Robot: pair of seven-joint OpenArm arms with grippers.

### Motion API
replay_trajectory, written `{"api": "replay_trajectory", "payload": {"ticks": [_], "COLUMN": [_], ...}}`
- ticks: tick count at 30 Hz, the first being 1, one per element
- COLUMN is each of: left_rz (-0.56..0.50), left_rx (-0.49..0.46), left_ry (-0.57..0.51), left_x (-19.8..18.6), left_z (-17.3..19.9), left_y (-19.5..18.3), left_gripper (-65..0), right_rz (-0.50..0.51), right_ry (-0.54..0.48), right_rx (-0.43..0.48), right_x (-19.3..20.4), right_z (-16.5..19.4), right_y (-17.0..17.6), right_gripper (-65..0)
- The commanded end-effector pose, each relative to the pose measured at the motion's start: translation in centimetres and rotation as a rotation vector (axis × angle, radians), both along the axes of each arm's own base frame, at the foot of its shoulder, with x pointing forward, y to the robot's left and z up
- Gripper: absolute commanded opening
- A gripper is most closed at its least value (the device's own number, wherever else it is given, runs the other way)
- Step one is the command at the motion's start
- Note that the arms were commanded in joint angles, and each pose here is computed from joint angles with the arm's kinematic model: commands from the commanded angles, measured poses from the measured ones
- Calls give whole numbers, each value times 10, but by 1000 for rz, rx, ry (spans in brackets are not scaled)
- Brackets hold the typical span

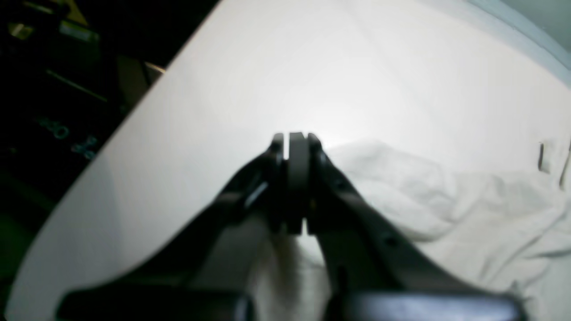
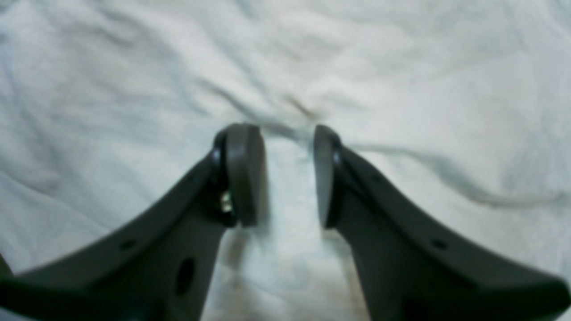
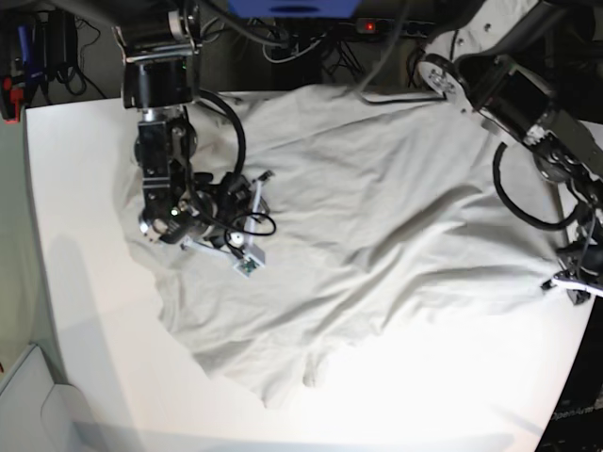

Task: Layout the t-shirt on the table in an organized manner, then fold the t-shirt properly
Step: 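Pull the left gripper's fabric outward toward the table edge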

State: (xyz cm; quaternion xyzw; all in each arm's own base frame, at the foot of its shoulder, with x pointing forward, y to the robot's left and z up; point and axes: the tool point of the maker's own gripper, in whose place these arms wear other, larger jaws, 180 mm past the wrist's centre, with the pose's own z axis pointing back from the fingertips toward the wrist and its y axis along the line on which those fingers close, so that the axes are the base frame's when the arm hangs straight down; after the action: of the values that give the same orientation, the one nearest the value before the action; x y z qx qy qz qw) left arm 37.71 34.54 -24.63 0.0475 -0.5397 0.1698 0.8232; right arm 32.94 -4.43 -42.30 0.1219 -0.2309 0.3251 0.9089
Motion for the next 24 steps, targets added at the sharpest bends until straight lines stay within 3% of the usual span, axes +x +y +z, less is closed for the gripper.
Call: {"api": "replay_trajectory", "payload": {"ticks": [1, 5, 14, 24], "left_rz": [-22, -72, -65, -51], "left_rx": [26, 24, 5, 70], "left_ry": [-55, -50, -72, -143], "left_x": [12, 30, 38, 48], "left_z": [20, 8, -11, 37], "left_y": [1, -1, 11, 28], "left_gripper": [-647, -648, -648, -648], "right_rz": [0, 0, 0, 0], "right_ry": [-9, -9, -8, -7], "right_rx": [-20, -20, -21, -22], "right_x": [4, 4, 4, 3], "right_z": [4, 4, 4, 4], "right_y": [-4, -4, -4, -4], "right_gripper": [-435, -435, -435, -435]}}
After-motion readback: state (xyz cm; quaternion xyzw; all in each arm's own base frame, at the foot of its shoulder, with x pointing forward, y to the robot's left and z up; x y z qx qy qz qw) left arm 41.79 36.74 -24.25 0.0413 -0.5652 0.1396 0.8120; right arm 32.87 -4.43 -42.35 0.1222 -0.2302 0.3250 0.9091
